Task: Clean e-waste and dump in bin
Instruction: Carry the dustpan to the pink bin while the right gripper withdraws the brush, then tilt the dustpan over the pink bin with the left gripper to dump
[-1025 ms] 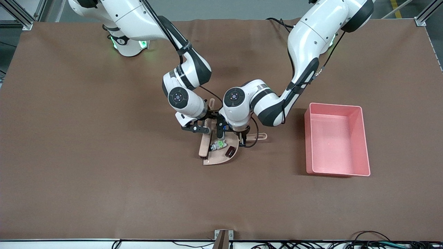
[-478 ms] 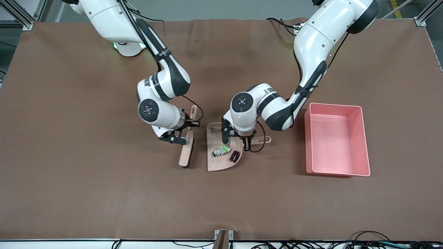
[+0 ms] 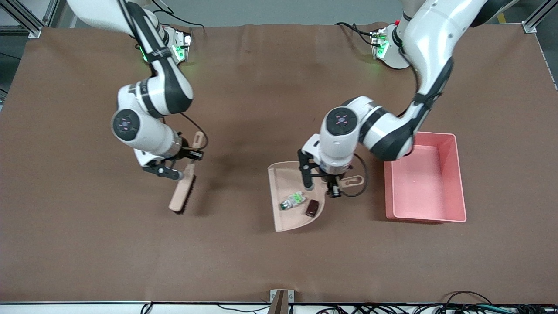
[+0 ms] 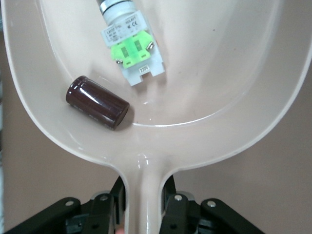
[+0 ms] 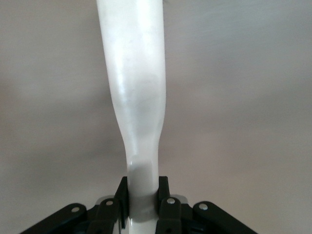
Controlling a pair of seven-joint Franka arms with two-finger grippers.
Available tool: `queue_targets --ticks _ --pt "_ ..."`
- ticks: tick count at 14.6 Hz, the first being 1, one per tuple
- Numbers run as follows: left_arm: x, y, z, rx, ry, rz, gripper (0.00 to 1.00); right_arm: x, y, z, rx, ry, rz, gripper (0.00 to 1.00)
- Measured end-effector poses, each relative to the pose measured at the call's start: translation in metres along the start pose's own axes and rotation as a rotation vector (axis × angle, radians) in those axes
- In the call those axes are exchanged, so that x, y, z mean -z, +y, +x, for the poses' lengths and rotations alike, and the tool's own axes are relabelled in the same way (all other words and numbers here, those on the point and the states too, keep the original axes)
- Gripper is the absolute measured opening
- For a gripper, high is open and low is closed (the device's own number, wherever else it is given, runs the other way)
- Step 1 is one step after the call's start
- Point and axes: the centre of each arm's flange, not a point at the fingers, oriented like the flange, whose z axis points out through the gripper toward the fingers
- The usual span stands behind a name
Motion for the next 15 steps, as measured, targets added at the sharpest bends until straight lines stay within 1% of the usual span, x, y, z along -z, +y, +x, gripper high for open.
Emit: queue_targets --ticks 2,3,5,6,7,8,9,11,12,13,14,15 --pt "0.025 -0.018 -0.047 0.024 -0.005 0.011 0.33 0.002 0.056 0.002 -0.004 -0.008 -0.014 0.27" --pt "0.033 -0.027 -0.074 0.021 -0.013 0.014 0.33 0.000 0.085 0.002 -0.010 -0.022 -0.014 0.27" --pt "0.041 -0.046 -0.132 0.004 -0.054 -0.003 0.33 -0.011 0.140 -0.004 -0.027 -0.060 -0.013 0.27" --pt "0.043 -0.055 -0.159 -0.003 -0.074 -0.020 0.33 -0.017 0.161 -0.008 -0.032 -0.074 -0.024 0.27" --pt "0.044 -0.063 -0.184 -0.008 -0.084 -0.033 0.33 -0.024 0.180 -0.011 -0.033 -0.081 -0.049 0.27" --pt "0.045 -0.071 -0.208 -0.019 -0.092 -0.039 0.33 -0.028 0.196 -0.011 -0.017 -0.080 -0.071 0.27" --pt "0.045 -0.078 -0.229 -0.036 -0.100 -0.044 0.33 -0.029 0.212 -0.009 0.030 -0.078 -0.083 0.27" --pt "0.041 -0.087 -0.272 -0.066 -0.118 -0.055 0.33 -0.027 0.252 -0.001 0.133 -0.067 -0.068 0.27" --pt "0.039 -0.092 -0.292 -0.083 -0.125 -0.062 0.33 -0.026 0.271 0.002 0.153 -0.061 -0.059 0.27" --pt "0.037 -0.096 -0.314 -0.099 -0.130 -0.069 0.33 -0.027 0.283 0.003 0.155 -0.056 -0.054 0.27" --pt "0.036 -0.100 -0.335 -0.115 -0.134 -0.075 0.33 -0.031 0.287 0.004 0.135 -0.051 -0.044 0.27" --pt "0.035 -0.103 -0.357 -0.132 -0.139 -0.078 0.33 -0.039 0.285 0.006 0.100 -0.049 -0.021 0.27"
